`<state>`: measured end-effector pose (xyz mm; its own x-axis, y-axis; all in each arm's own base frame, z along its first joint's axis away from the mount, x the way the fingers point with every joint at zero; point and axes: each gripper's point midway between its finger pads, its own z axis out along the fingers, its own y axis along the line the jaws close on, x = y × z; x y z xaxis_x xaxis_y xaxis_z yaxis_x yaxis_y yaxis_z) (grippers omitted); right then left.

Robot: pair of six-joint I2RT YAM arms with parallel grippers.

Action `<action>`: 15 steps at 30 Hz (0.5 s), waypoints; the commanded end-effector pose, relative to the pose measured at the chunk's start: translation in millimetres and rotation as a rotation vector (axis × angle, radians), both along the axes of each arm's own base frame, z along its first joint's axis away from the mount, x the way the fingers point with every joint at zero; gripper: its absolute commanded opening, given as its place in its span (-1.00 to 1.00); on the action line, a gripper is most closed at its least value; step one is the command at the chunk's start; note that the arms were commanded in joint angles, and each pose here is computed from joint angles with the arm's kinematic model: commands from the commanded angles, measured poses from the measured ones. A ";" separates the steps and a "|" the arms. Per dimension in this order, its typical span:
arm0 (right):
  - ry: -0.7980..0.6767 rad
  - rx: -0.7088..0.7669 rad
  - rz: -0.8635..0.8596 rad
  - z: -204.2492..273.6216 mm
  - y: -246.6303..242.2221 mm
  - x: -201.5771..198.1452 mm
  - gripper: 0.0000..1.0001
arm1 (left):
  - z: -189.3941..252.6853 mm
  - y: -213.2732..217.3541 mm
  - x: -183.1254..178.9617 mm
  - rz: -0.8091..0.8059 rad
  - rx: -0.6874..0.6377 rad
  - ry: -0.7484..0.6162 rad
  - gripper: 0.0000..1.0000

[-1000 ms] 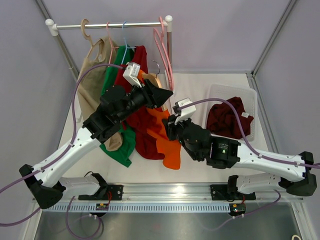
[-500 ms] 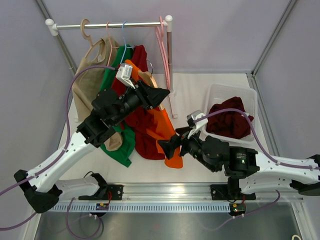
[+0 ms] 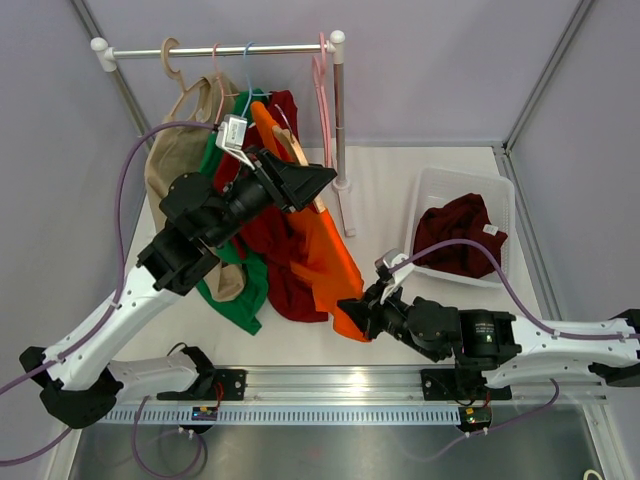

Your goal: Remove the t-shirt from the hanger

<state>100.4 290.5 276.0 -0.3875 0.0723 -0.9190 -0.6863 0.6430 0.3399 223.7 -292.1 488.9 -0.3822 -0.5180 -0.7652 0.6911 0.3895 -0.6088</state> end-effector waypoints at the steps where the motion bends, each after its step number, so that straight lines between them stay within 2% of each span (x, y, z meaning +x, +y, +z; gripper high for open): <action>1: -0.015 0.087 0.004 21.6 1.6 -5.4 -0.98 | 84.8 23.6 -36.5 -0.058 -0.193 -0.171 -1.00; 5: -0.005 0.051 0.076 4.2 6.8 -26.1 -1.00 | 111.6 32.8 -34.3 0.001 -0.142 -0.239 -1.00; 6: 0.014 0.042 0.082 -2.3 8.5 -30.0 -1.00 | 137.4 43.3 -42.8 0.012 -0.169 -0.285 -1.00; 8: 0.032 -0.024 0.085 -23.9 10.0 -35.6 -1.00 | 150.0 47.5 -43.3 0.028 -0.156 -0.307 -1.00; 9: 0.055 -0.030 0.068 -30.4 10.0 -36.4 -1.00 | 166.1 51.2 -46.7 0.028 -0.174 -0.334 -1.00; 15: 0.061 -0.092 -0.021 -60.2 2.5 -30.3 -1.00 | 195.1 60.5 -55.6 -0.017 -0.244 -0.358 -1.00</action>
